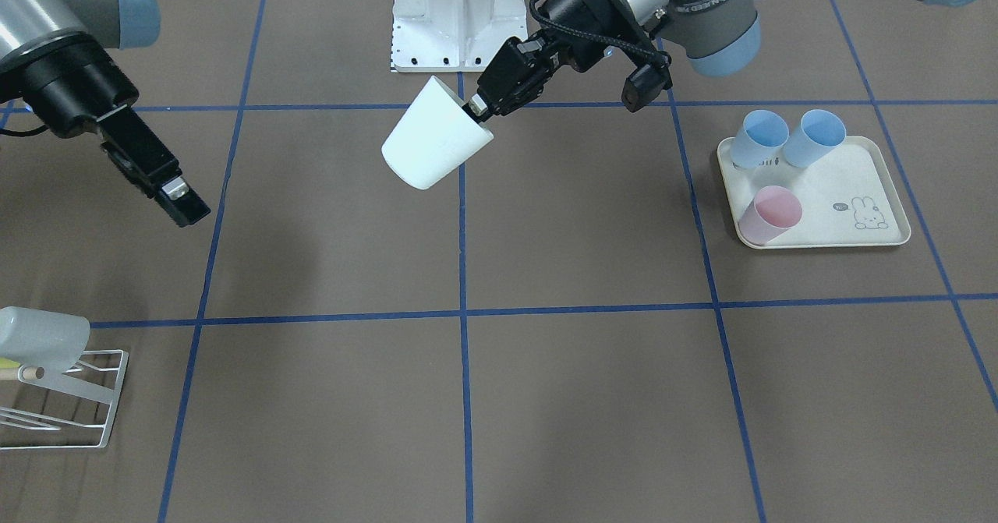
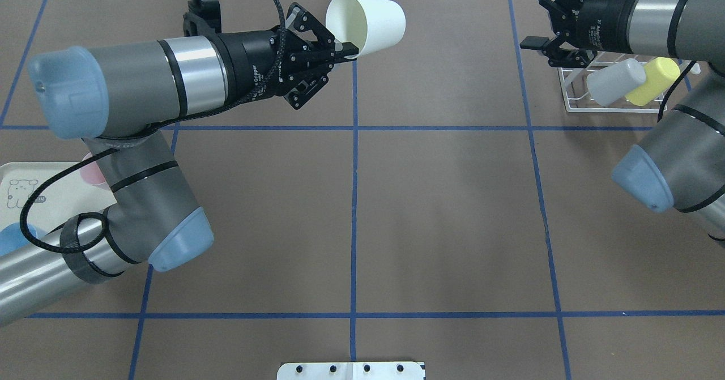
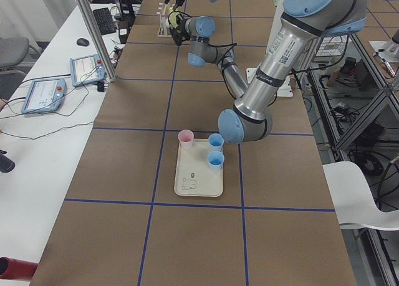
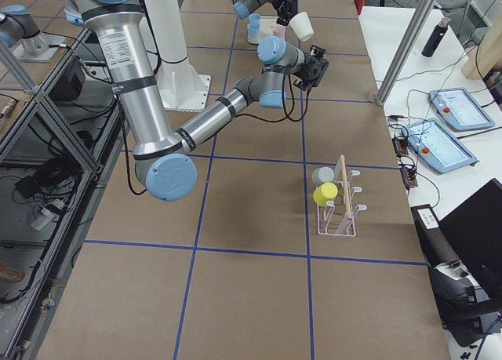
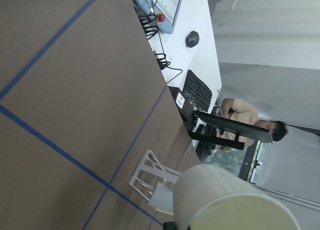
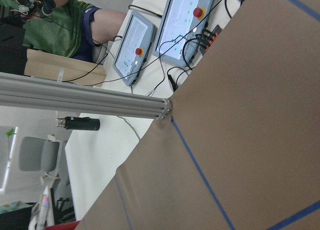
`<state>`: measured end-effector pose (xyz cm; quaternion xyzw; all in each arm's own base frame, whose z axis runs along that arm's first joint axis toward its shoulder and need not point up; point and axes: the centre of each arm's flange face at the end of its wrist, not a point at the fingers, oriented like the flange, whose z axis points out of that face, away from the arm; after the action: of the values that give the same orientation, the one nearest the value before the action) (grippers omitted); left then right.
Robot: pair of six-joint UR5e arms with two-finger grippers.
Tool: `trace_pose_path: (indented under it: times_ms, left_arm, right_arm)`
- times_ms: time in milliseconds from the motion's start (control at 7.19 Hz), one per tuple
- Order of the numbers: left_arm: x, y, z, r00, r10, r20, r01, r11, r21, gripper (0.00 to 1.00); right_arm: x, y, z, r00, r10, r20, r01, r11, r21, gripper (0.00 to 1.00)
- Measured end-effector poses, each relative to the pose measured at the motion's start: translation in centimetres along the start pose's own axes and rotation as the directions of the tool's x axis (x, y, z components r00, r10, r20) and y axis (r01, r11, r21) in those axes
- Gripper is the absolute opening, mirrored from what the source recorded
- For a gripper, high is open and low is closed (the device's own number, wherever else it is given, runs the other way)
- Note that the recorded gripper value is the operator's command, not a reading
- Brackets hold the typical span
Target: Transfer IKEA cup to right arm and place on rack
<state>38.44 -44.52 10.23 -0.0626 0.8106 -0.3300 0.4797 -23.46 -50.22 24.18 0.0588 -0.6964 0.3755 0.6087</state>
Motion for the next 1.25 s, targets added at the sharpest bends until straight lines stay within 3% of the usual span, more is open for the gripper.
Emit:
trace_pose_path:
  times_ms: [278,556,1251]
  left_arm:
    - [-0.8,1.1,0.0,0.997,-0.06,-0.056,0.058,0.997,-0.05,0.0]
    - [-1.4,1.7,-0.1,0.99,-0.1,-0.101,0.09,0.991,-0.096,0.0]
    - [-2.0,2.3,-0.3,0.979,-0.16,-0.128,0.139,0.978,-0.157,0.0]
  right_arm:
    - [-1.2,2.3,-0.1,0.98,0.165,0.112,-0.153,0.982,-0.108,1.0]
    - [-1.5,4.6,0.3,0.941,0.289,0.178,-0.254,0.947,-0.196,1.0]
    - [-0.7,9.4,0.7,0.887,0.399,0.232,-0.313,0.89,-0.332,1.0]
